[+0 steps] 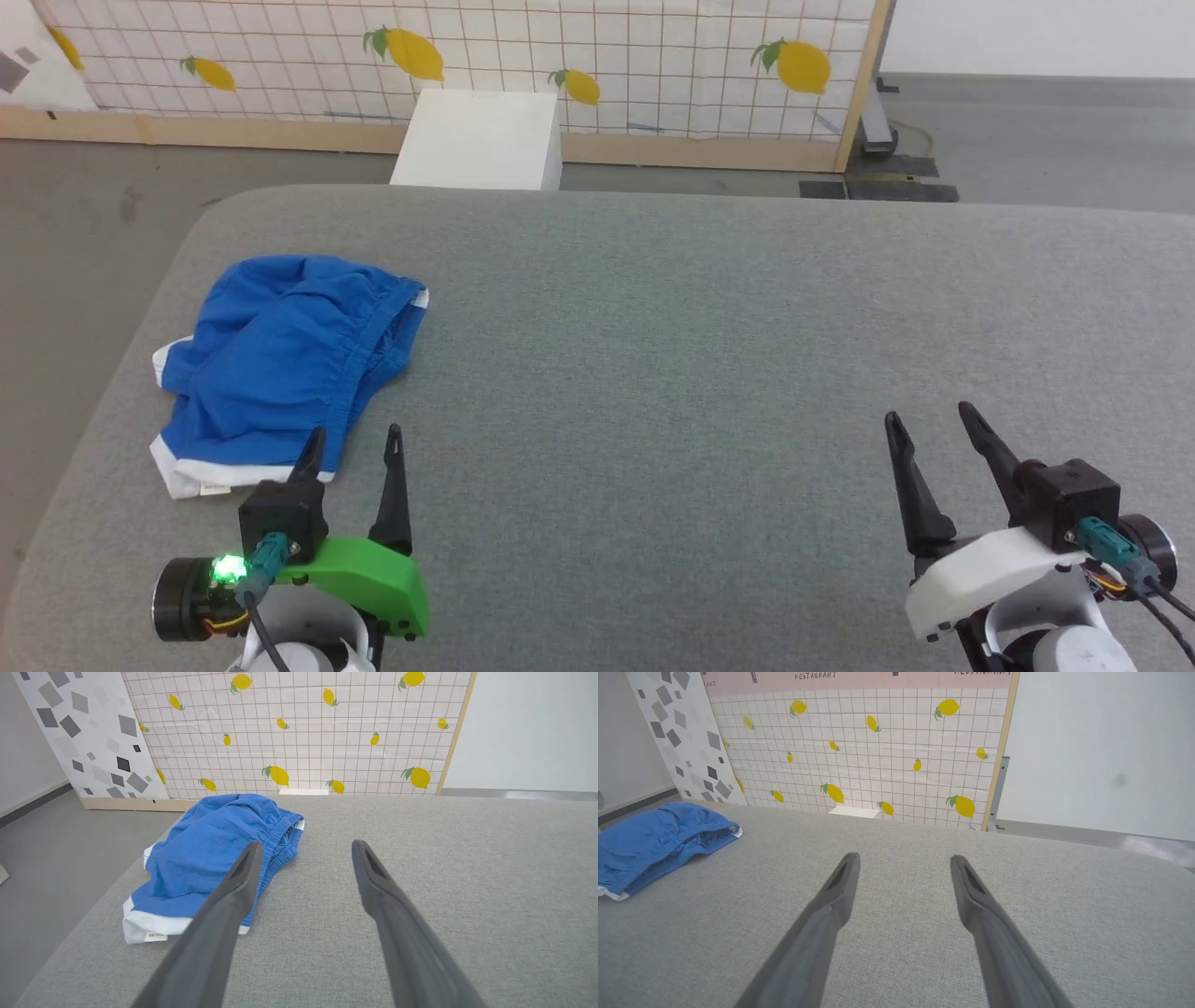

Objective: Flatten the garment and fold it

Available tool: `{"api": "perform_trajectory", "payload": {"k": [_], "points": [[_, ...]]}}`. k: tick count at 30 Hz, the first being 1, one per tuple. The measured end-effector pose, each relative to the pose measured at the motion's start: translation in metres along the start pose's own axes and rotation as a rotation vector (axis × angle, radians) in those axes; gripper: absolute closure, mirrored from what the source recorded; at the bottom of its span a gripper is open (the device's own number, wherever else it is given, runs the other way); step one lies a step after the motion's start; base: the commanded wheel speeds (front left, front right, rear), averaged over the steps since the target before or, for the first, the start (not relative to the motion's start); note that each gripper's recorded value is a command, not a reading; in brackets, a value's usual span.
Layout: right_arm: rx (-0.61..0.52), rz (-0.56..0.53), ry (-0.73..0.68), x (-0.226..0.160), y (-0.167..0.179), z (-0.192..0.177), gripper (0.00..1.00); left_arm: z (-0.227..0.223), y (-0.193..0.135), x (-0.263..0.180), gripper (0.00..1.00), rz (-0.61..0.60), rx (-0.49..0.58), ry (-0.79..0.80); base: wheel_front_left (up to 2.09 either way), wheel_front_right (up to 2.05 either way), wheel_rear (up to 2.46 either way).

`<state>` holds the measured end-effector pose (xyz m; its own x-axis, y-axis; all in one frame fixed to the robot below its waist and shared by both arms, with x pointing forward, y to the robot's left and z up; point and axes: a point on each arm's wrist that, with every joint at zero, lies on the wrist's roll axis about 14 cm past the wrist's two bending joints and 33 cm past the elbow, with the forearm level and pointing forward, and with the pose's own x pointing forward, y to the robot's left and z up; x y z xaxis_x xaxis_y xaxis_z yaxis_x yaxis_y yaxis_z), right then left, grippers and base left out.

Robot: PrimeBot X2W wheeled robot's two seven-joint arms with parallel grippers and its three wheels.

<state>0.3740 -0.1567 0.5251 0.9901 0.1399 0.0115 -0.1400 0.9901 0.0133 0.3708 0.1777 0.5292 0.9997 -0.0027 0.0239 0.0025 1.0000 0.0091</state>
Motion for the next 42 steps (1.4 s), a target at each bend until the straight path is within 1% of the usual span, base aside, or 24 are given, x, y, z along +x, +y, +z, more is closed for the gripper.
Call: {"api": "perform_trajectory", "payload": {"k": [22, 25, 42], "points": [[0.071, 0.14, 0.005, 0.02, 0.047, -0.01, 0.0, 0.001, 0.049, -0.032, 0.0, 0.153, -0.039, -0.031, 0.0, 0.0, 0.0], [0.087, 0.181, 0.005, 0.024, 0.061, -0.012, 0.0, 0.0, 0.06, -0.041, 0.0, 0.192, -0.046, -0.038, 0.0, 0.0, 0.0], [0.15, 0.289, 0.018, 0.035, 0.101, -0.02, 0.0, -0.006, 0.091, -0.076, 0.0, 0.308, -0.07, -0.046, 0.0, 0.0, 0.0]]}}
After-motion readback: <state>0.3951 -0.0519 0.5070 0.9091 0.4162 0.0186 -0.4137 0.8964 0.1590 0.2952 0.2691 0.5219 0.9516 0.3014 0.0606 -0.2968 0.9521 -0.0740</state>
